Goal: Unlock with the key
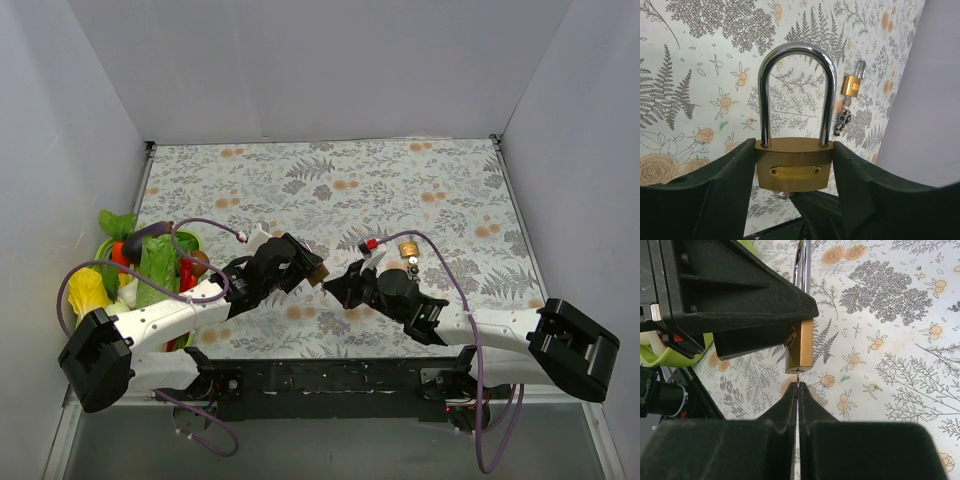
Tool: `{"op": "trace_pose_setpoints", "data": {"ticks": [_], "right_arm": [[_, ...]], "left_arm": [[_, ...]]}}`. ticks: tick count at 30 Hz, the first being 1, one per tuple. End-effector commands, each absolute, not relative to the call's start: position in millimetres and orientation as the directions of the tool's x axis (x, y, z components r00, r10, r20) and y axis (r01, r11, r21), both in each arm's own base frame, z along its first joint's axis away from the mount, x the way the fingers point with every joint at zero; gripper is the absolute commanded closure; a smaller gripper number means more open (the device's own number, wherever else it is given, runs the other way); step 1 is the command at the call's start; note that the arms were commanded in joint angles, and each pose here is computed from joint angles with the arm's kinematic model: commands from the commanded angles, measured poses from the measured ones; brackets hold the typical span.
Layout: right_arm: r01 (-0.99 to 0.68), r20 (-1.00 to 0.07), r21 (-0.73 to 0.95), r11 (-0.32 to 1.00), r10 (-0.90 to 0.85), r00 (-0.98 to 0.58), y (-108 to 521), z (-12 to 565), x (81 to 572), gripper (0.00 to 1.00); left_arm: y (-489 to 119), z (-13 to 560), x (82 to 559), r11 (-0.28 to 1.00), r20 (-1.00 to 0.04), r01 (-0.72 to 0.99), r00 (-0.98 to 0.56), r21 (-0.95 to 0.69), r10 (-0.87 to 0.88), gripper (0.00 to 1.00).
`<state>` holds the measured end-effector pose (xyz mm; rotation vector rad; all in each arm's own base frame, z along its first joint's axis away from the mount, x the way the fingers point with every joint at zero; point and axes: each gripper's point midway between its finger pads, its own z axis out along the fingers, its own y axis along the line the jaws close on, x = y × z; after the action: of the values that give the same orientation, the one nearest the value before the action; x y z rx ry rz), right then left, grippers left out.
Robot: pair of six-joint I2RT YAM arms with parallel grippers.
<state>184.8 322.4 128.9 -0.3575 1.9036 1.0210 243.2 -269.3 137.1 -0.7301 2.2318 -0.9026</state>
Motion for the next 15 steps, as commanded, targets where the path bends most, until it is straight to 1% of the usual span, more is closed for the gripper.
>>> {"op": "trace_pose_setpoints", "data": {"ticks": [1,8,13,15], "right_arm": [[-0.609,-0.812,0.571,0.550,0.273,-0.515,332.1,161.1,193.9,0.99],[-0.593,-0.741,0.670,0.447,0.348,-0.574,327.3,171.2,192.1,0.99],[-0.543,-0.670,0.742,0.394,0.400,-0.625,320.5,171.4,194.3,0.99],[-0.546,-0.651,0.759,0.355,0.398,-0.646,320.6,173.6,190.7,0.99]], "left_arm": [[-293.9,191.8,249.6,0.219,0.037,-0.388,-0.555,-0.895,-0.831,1.00],[-290.6,194.6,248.1,0.203,0.036,-0.362,-0.555,-0.910,-0.831,1.00],[-291.6,201.1,249.6,0.194,0.030,-0.337,-0.558,-0.921,-0.829,1.00],[-291.9,199.4,249.4,0.202,0.022,-0.335,-0.562,-0.920,-0.827,1.00]]}}
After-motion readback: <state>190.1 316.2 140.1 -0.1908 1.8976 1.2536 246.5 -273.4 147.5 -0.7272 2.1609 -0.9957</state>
